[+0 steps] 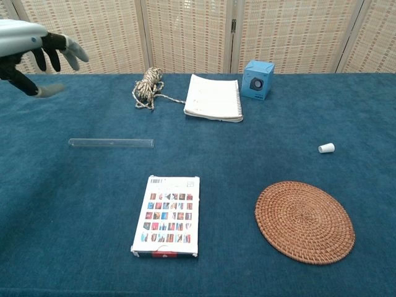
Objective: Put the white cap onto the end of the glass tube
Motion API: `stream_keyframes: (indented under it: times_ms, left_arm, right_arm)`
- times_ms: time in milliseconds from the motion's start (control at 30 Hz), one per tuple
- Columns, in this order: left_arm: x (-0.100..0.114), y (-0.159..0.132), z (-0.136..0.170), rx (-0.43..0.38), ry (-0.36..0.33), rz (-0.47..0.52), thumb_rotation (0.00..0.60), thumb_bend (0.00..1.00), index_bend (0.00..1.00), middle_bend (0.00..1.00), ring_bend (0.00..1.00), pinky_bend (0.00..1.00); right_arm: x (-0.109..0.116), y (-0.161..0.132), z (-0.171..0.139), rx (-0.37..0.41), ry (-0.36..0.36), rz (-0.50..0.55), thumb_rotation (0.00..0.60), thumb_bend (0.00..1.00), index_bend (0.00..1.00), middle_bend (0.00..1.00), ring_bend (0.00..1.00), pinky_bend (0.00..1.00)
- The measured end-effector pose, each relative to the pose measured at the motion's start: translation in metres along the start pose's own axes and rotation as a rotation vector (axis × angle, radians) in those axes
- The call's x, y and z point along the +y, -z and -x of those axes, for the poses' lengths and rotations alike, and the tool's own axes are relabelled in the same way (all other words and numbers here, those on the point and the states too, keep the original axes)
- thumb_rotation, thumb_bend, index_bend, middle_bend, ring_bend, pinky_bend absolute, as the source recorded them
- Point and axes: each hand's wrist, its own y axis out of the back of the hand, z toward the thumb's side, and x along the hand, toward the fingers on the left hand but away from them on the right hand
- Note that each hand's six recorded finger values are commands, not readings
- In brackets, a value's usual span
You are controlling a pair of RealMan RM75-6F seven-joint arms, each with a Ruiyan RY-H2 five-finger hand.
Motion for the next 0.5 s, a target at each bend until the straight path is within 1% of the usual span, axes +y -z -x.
stream_keyframes:
  times_ms: [67, 167, 300, 367, 500]
  left_arm:
    - [-0.006, -0.005, -0.01, 0.007, 0.025, -0.004, 0.6, 0.39, 0.2, 0.54, 0.59, 0.78]
    - [-0.015, -0.012, -0.021, 0.011, 0.053, -0.007, 0.6, 0.35, 0.22, 0.68, 0.71, 0.87]
    - [-0.028, -0.019, -0.033, 0.02, 0.092, -0.027, 0.6, 0.29, 0.25, 0.8, 0.82, 0.94]
    - [-0.036, -0.023, -0.038, 0.024, 0.111, -0.037, 0.6, 0.26, 0.28, 0.85, 0.87, 0.97]
    - [-0.047, -0.027, -0.045, 0.032, 0.135, -0.053, 0.6, 0.25, 0.35, 0.91, 0.93, 1.0]
  right_arm:
    - [-0.001, -0.001, 0.0, 0.003, -0.005, 0.002, 0.6, 0.45, 0.25, 0.35, 0.1, 0.09]
    - [-0.004, -0.001, 0.0, 0.005, -0.014, 0.006, 0.6, 0.45, 0.25, 0.35, 0.1, 0.09]
    - [-0.009, -0.002, 0.002, 0.007, -0.026, 0.015, 0.6, 0.45, 0.25, 0.35, 0.1, 0.09]
    - [-0.011, -0.002, 0.003, 0.009, -0.033, 0.019, 0.6, 0.45, 0.25, 0.35, 0.1, 0.09]
    - [-0.015, -0.003, 0.005, 0.015, -0.042, 0.027, 0.6, 0.45, 0.25, 0.35, 0.1, 0.09]
